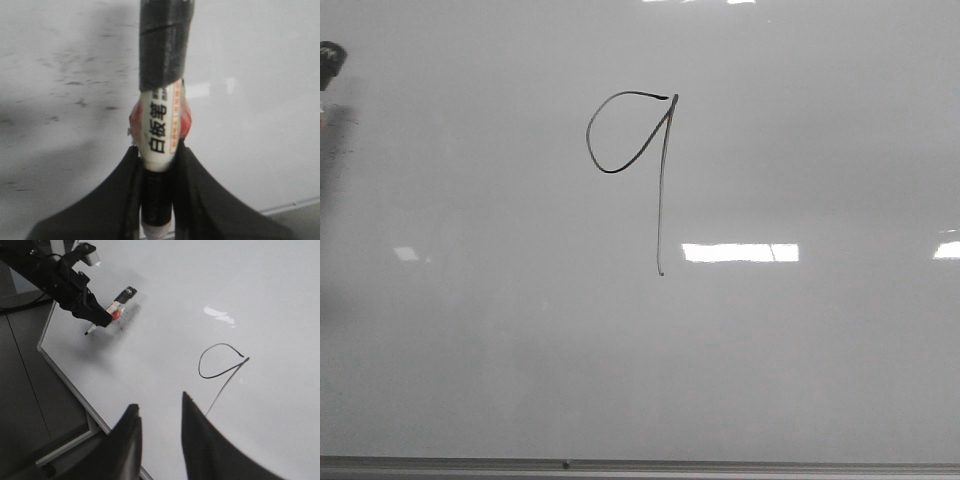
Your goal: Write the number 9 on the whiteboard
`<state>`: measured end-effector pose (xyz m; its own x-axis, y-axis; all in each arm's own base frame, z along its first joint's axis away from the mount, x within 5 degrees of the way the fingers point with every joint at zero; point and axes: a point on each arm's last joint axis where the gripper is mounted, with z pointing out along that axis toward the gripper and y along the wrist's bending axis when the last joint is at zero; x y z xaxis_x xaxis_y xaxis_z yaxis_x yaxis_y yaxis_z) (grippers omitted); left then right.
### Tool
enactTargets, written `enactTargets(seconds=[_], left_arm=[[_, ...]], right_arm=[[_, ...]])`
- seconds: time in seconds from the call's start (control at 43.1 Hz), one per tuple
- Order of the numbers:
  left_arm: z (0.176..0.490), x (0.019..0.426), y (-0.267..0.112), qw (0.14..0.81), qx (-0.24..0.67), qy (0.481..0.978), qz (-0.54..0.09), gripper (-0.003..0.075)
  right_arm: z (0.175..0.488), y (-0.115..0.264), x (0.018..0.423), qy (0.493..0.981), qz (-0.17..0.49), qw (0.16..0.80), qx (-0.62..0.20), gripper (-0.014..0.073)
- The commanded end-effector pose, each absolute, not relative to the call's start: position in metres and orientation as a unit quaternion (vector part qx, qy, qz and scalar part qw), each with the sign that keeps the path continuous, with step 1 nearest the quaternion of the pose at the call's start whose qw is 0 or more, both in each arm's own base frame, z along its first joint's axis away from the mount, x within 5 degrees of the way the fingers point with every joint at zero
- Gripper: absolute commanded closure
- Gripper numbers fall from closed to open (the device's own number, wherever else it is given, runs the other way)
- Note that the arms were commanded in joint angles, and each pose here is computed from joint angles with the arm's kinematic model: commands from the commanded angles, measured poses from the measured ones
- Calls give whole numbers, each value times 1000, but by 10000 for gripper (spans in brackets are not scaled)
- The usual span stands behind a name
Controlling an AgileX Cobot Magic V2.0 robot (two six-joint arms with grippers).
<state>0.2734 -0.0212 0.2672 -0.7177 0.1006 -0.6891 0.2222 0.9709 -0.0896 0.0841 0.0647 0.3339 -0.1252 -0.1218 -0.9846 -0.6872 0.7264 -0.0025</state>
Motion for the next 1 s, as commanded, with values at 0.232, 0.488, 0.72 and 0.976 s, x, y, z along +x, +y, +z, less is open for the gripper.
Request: enactTargets(seconds=[0.232,0.488,0.72,0.976], left_arm=[[269,288,-8,456,2,888,-60,739],[251,302,-9,449,0,892,-47,697],[247,303,-11,443,3,895,-49,469],[246,304,-11,442,3,896,-49,416]], right_arm=[[337,61,73,690,254,633,-242,666],[337,61,73,690,254,633,-242,666],[337,61,73,690,254,633,-242,666],[337,61,73,690,254,633,-242,666]])
